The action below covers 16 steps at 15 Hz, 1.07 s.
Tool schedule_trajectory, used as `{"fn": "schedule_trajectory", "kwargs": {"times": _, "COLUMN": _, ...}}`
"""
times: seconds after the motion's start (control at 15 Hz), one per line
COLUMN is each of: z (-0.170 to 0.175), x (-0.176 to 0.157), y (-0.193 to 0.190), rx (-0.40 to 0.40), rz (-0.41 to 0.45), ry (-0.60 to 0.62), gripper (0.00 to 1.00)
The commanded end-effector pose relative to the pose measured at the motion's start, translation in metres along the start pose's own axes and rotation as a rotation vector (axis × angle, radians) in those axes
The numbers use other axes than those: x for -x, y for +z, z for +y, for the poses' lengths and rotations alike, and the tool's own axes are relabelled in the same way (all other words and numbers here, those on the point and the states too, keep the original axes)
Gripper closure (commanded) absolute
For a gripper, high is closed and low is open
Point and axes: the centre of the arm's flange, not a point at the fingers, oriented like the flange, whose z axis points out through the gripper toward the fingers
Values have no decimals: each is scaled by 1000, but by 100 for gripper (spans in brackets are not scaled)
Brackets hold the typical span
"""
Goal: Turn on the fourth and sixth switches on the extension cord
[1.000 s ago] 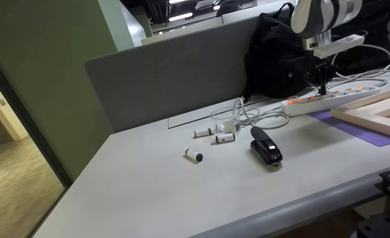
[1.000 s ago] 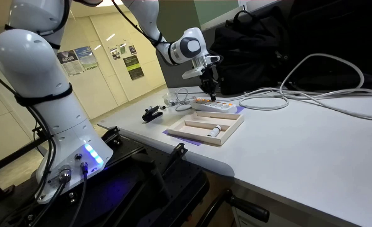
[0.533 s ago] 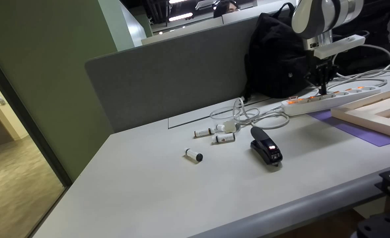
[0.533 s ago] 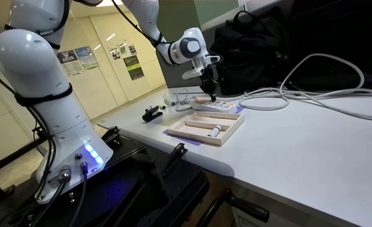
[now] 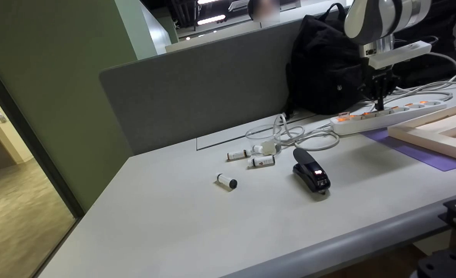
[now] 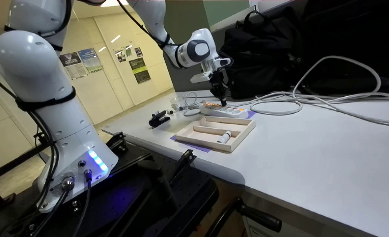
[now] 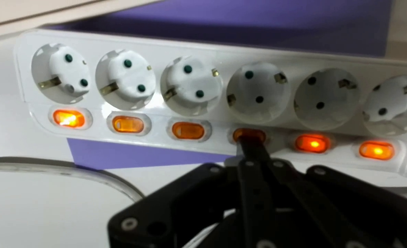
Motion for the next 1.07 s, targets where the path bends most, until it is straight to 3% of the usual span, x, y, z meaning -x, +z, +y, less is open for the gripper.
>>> {"fn": "schedule_trajectory", "kwargs": {"times": 0.0, "z": 38, "x": 28, "y": 22, "rx": 36, "rz": -62, "ry": 82, "gripper": 100}}
{"fn": "schedule_trajectory", "kwargs": {"times": 0.2, "z": 61, "x": 36, "y": 22, "rx": 37, "rz": -50, "ry": 130, "gripper": 100}}
{"fn": "schedule_trajectory", "kwargs": {"times": 0.47, "z": 79, "x": 43, "y": 25, "rx": -24, "rz": -44, "ry": 221, "gripper": 100}}
{"fn": "schedule_trajectory", "kwargs": {"times": 0.73, "z": 98, "x": 23, "y": 4, "rx": -101, "rz": -27, "ry": 308, "gripper": 100}}
{"fn": "schedule_trajectory", "kwargs": {"times": 1.0, "z": 130, "x": 8, "y": -14, "rx": -78, "rz": -22, "ry": 352, "gripper": 100}}
